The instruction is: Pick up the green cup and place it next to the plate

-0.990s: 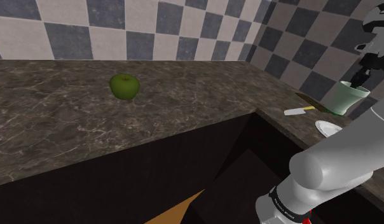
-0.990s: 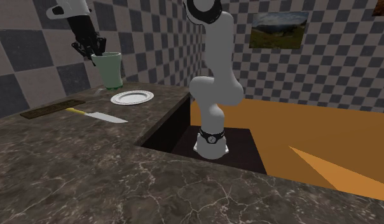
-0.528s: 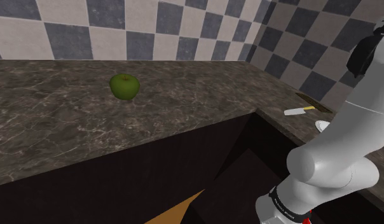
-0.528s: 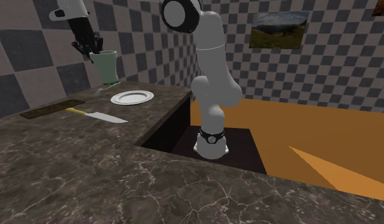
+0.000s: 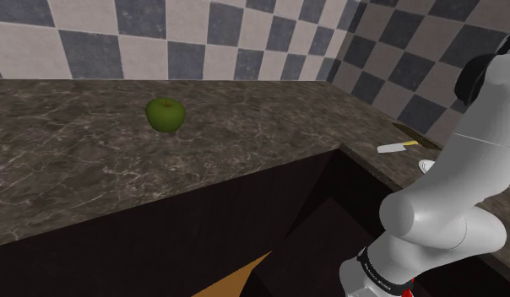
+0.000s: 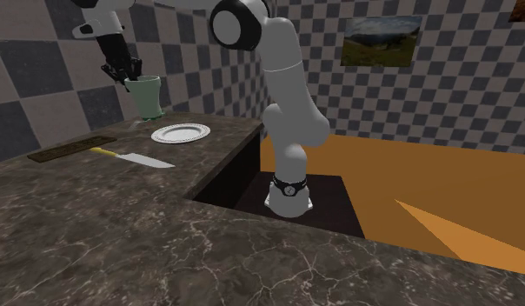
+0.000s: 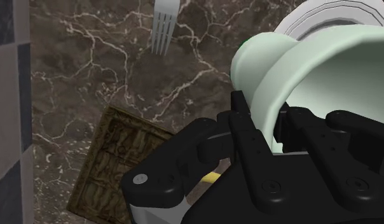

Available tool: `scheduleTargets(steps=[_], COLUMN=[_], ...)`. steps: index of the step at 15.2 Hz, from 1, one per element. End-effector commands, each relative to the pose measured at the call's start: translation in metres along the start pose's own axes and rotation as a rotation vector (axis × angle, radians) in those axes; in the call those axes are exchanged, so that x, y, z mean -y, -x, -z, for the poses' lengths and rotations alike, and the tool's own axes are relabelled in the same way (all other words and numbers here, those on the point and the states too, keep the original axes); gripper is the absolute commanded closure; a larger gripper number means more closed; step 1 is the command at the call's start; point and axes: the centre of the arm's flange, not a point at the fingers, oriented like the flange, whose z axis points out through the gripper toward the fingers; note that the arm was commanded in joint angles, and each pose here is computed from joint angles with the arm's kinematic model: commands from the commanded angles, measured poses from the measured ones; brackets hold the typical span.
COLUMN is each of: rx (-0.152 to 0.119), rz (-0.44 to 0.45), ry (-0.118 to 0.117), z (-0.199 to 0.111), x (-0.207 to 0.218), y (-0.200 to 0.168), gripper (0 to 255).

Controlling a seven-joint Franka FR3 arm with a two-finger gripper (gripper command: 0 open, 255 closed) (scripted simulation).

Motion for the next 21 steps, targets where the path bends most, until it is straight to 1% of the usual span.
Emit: scheduleTargets(steps=[1, 9, 16, 17, 21], rx=[0.000, 0.000, 0.000, 0.000, 0.000], rz=[0.000, 0.000, 0.000, 0.000, 0.000], ry=[0.001, 0.001, 0.001, 0.001, 0.001], z=[-0.010, -0.051, -0.051, -0.051, -0.051], x=[-0.002, -0.009, -0.009, -0.009, -0.009], y=[-0.001, -0.002, -0.002, -0.002, -0.002], gripper=[255, 255, 255, 0, 0])
